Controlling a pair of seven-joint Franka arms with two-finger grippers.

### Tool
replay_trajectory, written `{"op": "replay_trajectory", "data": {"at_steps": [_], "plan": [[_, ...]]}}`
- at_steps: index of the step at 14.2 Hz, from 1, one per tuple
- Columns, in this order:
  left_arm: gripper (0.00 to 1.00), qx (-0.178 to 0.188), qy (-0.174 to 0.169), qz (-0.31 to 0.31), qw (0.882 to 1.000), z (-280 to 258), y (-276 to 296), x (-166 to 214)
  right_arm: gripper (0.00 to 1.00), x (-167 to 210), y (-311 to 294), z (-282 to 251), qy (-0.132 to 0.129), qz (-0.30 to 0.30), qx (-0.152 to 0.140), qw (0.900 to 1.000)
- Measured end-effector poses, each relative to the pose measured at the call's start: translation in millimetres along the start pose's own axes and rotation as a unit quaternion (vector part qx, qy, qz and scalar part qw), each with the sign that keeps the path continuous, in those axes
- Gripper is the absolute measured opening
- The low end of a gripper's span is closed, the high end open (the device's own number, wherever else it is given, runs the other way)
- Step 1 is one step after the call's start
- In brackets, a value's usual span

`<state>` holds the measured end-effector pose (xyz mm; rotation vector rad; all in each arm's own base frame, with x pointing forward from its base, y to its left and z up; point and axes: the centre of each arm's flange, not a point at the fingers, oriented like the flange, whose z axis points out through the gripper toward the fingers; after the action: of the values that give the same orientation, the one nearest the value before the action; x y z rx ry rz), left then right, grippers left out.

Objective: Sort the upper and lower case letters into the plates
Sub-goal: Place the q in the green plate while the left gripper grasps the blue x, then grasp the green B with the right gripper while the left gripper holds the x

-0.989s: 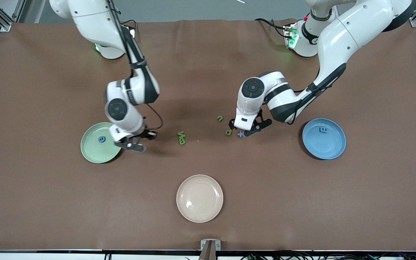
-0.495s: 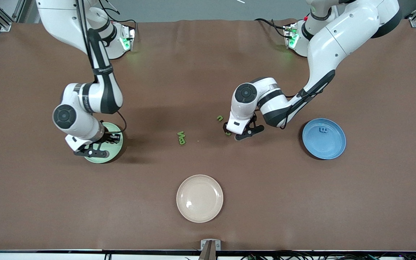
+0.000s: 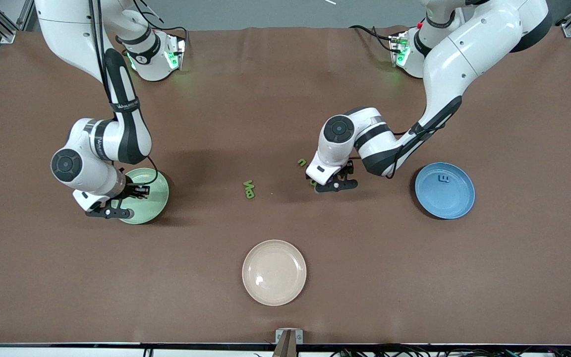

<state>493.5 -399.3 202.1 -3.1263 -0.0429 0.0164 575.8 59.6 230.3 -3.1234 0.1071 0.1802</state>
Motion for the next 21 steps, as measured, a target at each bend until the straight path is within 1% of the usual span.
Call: {"op": "replay_trajectory", "data": {"at_steps": [1,3,6,9,10,12,13,14,15,16,17,18,19,20,21], "plan": [[0.99,0.001,0.001,0.019,1.0,0.2,-0.9,1.2,0.35,-1.6,-4.1,7.1,-0.005,0.006,0.007,1.0],[0.99,0.007,0.006,0.037,0.999,3.6,-7.0,7.2,0.35,-3.7,-8.9,19.5,-0.01,0.01,0.009,1.0],[0.99,0.023,0.014,0.044,0.999,13.5,-18.1,15.6,0.35,-6.7,-7.1,29.5,-0.004,0.012,0.004,1.0],[0.99,0.024,0.014,0.048,0.998,15.9,-17.1,14.8,0.35,-10.6,-4.4,35.0,-0.005,0.014,0.001,1.0],[0.98,0.021,0.015,0.048,0.999,16.1,-16.1,14.6,0.42,-10.8,-4.3,35.3,-0.005,0.014,0.001,1.0],[0.97,0.016,0.015,0.048,0.999,18.3,-15.1,14.5,0.59,-10.8,-4.5,35.4,-0.005,0.014,0.001,1.0],[0.95,0.015,0.013,0.048,0.999,20.8,-15.4,14.4,0.71,-10.8,-5.2,35.2,-0.005,0.013,0.002,1.0],[0.94,0.014,0.011,0.047,0.999,23.6,-15.5,14.0,0.8,-10.2,-7.6,33.8,-0.004,0.011,0.002,1.0],[0.89,0.013,0.009,0.047,0.999,26.0,-15.5,13.6,0.91,-8.5,-12.1,30.2,-0.006,0.008,0.005,1.0],[0.88,0.012,0.008,0.047,0.999,27.6,-15.4,13.2,0.99,-6.1,-18.3,24.4,-0.012,0.006,0.009,1.0],[0.85,0.012,0.007,0.047,0.999,28.9,-15.3,12.7,1.0,-3.1,-25.5,17.1,-0.018,0.009,0.016,1.0],[0.85,0.012,0.006,0.047,0.999,29.6,-15.3,12.6,1.0,-0.5,-33.8,9.9,-0.021,0.017,0.02,0.999],[0.78,0.012,0.006,0.046,0.999,29.9,-15.4,12.5,1.0,0.5,-45.2,4.5,-0.02,0.028,0.021,0.999],[0.75,0.012,0.006,0.045,0.999,29.9,-15.3,12.5,1.0,-1.4,-60.7,2.2,-0.019,0.04,0.021,0.999],[0.75,0.011,0.006,0.041,0.999,29.9,-15.3,12.6,1.0,-5.5,-79.3,1.6,-0.016,0.052,0.019,0.998]]}}
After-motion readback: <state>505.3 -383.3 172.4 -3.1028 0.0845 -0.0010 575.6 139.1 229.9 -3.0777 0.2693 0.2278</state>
